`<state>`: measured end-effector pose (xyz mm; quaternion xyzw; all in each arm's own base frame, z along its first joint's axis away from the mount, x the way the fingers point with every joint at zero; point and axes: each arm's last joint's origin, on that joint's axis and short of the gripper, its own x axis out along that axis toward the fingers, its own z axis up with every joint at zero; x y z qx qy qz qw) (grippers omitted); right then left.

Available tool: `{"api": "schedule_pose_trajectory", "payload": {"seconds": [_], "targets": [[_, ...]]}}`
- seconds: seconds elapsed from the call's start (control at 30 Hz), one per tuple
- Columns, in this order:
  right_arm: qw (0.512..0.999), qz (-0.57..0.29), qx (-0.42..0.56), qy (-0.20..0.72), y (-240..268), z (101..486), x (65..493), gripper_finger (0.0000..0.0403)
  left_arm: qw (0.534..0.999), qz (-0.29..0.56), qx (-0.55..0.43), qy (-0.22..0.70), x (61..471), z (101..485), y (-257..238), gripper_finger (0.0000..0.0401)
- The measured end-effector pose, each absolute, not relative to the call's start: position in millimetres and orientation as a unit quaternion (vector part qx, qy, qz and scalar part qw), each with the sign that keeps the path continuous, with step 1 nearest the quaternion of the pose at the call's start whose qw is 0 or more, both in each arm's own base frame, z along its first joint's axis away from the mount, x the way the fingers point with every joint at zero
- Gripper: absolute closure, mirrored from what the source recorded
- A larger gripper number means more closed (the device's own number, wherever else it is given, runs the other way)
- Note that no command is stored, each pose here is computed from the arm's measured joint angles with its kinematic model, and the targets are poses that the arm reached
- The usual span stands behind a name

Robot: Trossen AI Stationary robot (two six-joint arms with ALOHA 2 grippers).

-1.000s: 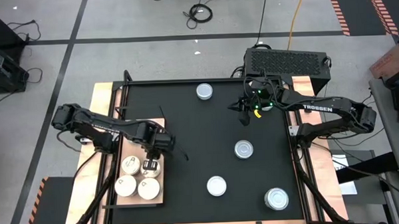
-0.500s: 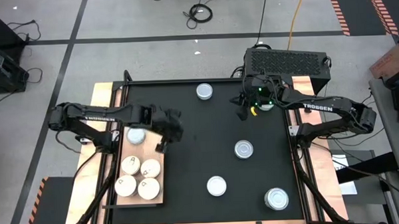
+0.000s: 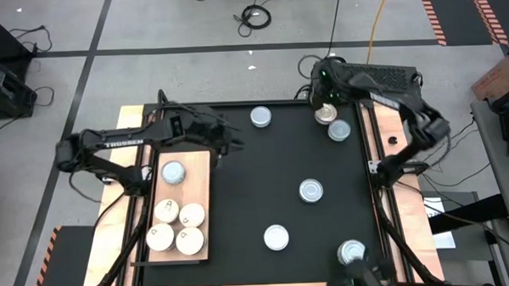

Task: Stack canned seafood by type on shelf
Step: Move the blue tuna can to the center of the table

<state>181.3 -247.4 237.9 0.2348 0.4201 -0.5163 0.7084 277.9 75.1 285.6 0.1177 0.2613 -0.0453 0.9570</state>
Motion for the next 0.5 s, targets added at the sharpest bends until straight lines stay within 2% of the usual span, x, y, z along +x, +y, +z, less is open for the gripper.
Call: {"api": "schedule_pose_trajectory", "payload": {"seconds": [0.27,0.5], "targets": [[0.610,-0.531,0.284,0.515,-304.3,215.2,166.1,0.0403,0.977,-0.030,0.136,0.160,247.0,282.3,62.4,0.0324],[0.561,-0.518,0.319,0.561,-311.2,188.2,159.8,0.0403,0.975,-0.062,0.147,0.153,240.8,263.0,47.7,0.0324]]}}
